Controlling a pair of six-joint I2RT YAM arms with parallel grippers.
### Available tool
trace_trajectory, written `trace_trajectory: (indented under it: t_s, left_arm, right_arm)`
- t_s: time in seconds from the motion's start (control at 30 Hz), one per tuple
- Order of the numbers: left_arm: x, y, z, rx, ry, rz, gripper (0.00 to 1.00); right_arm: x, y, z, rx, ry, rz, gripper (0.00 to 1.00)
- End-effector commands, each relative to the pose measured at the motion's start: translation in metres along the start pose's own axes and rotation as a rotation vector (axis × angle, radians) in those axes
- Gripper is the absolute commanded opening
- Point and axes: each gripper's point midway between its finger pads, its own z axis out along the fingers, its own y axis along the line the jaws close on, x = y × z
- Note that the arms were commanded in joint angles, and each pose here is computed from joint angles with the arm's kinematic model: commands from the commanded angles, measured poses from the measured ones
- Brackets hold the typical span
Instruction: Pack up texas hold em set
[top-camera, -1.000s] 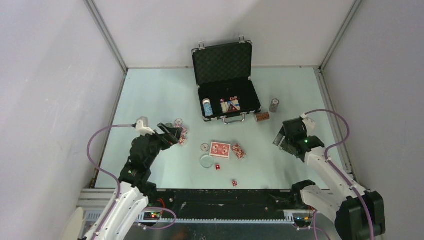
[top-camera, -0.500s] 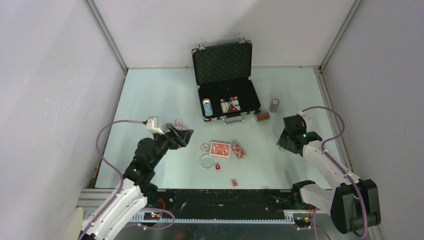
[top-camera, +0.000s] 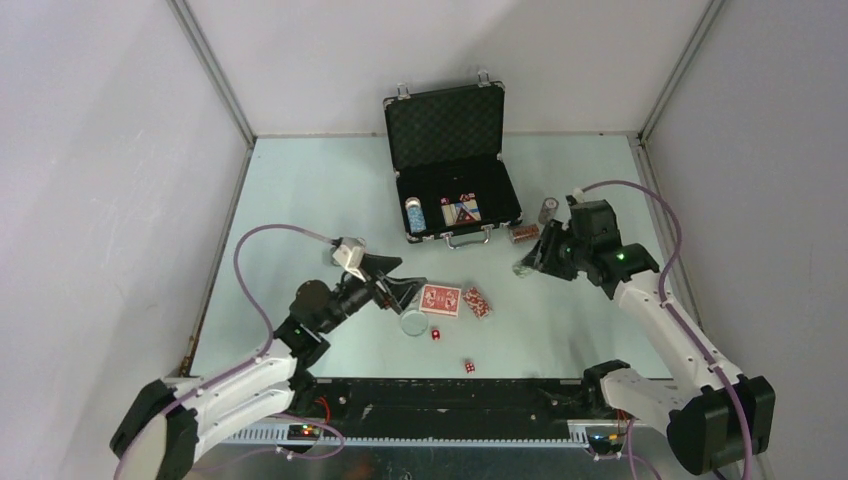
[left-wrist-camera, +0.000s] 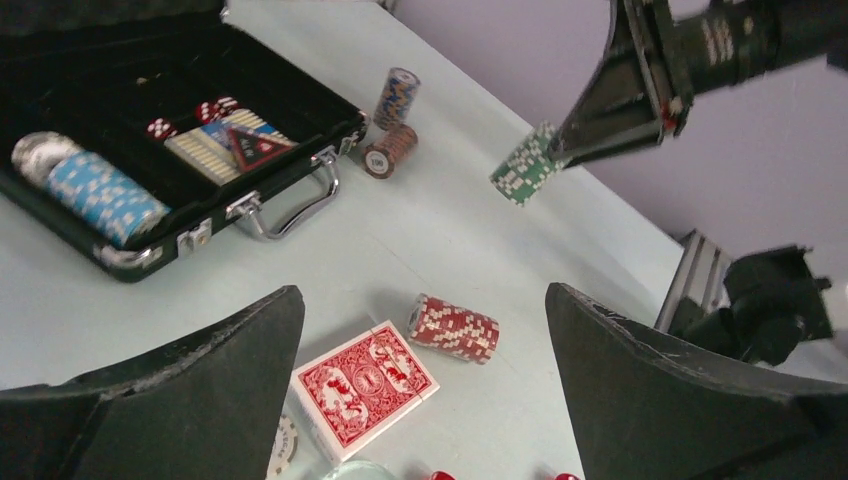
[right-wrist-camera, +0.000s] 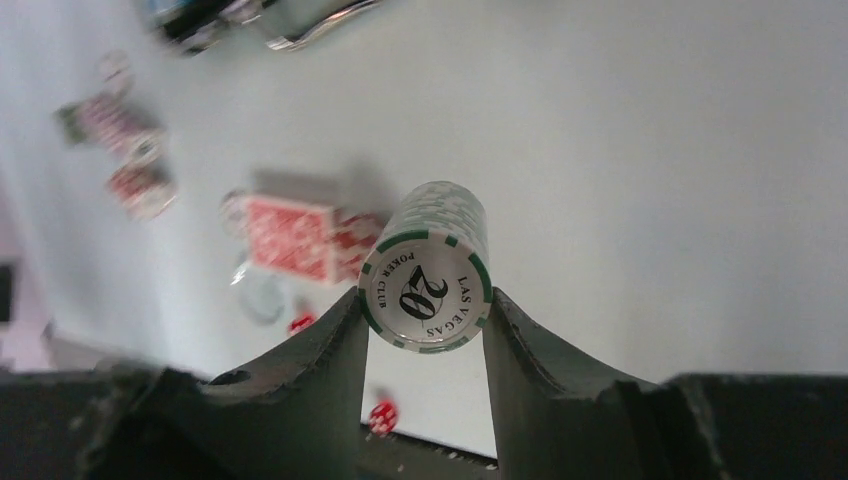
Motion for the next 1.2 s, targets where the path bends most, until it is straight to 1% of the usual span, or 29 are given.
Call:
trace_trajectory:
  t_s: [0.0,0.03,0.07,0.1,0.13,0.17,0.2,0.3,0.47,0.57,0.73,0.93,0.97,1.03,1.07,1.1,1.13,1.17]
  left_arm:
    - [-0.042,-0.037,0.021,0.147,-0.131,0.225,0.98]
    - [-0.039,-0.042,0.024,0.176,-0.115,0.254,0.98]
    - [-0.041,-0.044,0.029,0.189,-0.106,0.320,0.98]
    - [-0.032,-0.048,0.031,0.214,-0.062,0.348,0.98]
    - [-0.033,-0.050,0.036,0.230,-0.050,0.411,0.98]
    - [-0.024,-0.051,0.037,0.248,-0.005,0.426,0.98]
    - [-0.024,-0.051,0.042,0.249,0.012,0.457,0.98]
    - [-0.019,-0.059,0.049,0.272,0.042,0.495,0.98]
    - [-0.009,-0.075,0.060,0.322,0.081,0.565,0.98]
    - [-0.003,-0.082,0.063,0.345,0.098,0.583,0.98]
    - [-0.002,-0.081,0.065,0.344,0.099,0.589,1.00]
    - [0.002,-0.084,0.066,0.368,0.120,0.617,0.85]
    - [0.001,-0.083,0.066,0.358,0.117,0.624,0.85]
    - [-0.001,-0.082,0.066,0.353,0.111,0.635,0.79]
    - [-0.001,-0.082,0.065,0.355,0.116,0.637,0.72]
    - [-0.002,-0.084,0.065,0.360,0.114,0.642,0.65]
    - [-0.001,-0.084,0.065,0.362,0.123,0.645,0.48]
    - [-0.003,-0.084,0.066,0.362,0.122,0.650,0.39]
  right_arm:
    - [-0.010,0.093,-0.042,-0.391,0.011,-0.164,0.27]
    - [-0.004,0.103,-0.046,-0.428,0.032,-0.192,0.27]
    - [-0.006,0.112,-0.051,-0.456,0.030,-0.218,0.27]
    - [0.000,0.123,-0.056,-0.503,0.049,-0.246,0.27]
    - [0.000,0.131,-0.060,-0.534,0.051,-0.269,0.27]
    - [0.006,0.142,-0.066,-0.592,0.065,-0.296,0.28]
    - [0.007,0.147,-0.070,-0.619,0.069,-0.312,0.28]
    - [0.015,0.165,-0.080,-0.707,0.064,-0.384,0.27]
    - [0.029,0.186,-0.090,-0.796,0.053,-0.474,0.26]
    - [0.031,0.196,-0.096,-0.839,0.040,-0.496,0.25]
    - [0.039,0.207,-0.104,-0.895,0.046,-0.516,0.24]
    - [0.044,0.212,-0.103,-0.914,0.072,-0.513,0.24]
    - [0.045,0.213,-0.103,-0.916,0.076,-0.512,0.24]
    - [0.044,0.213,-0.102,-0.910,0.073,-0.509,0.27]
    - [0.044,0.213,-0.101,-0.907,0.075,-0.506,0.29]
    - [0.044,0.213,-0.100,-0.905,0.074,-0.504,0.37]
    - [0.043,0.213,-0.099,-0.905,0.073,-0.503,0.42]
    - [0.042,0.213,-0.098,-0.897,0.066,-0.499,0.55]
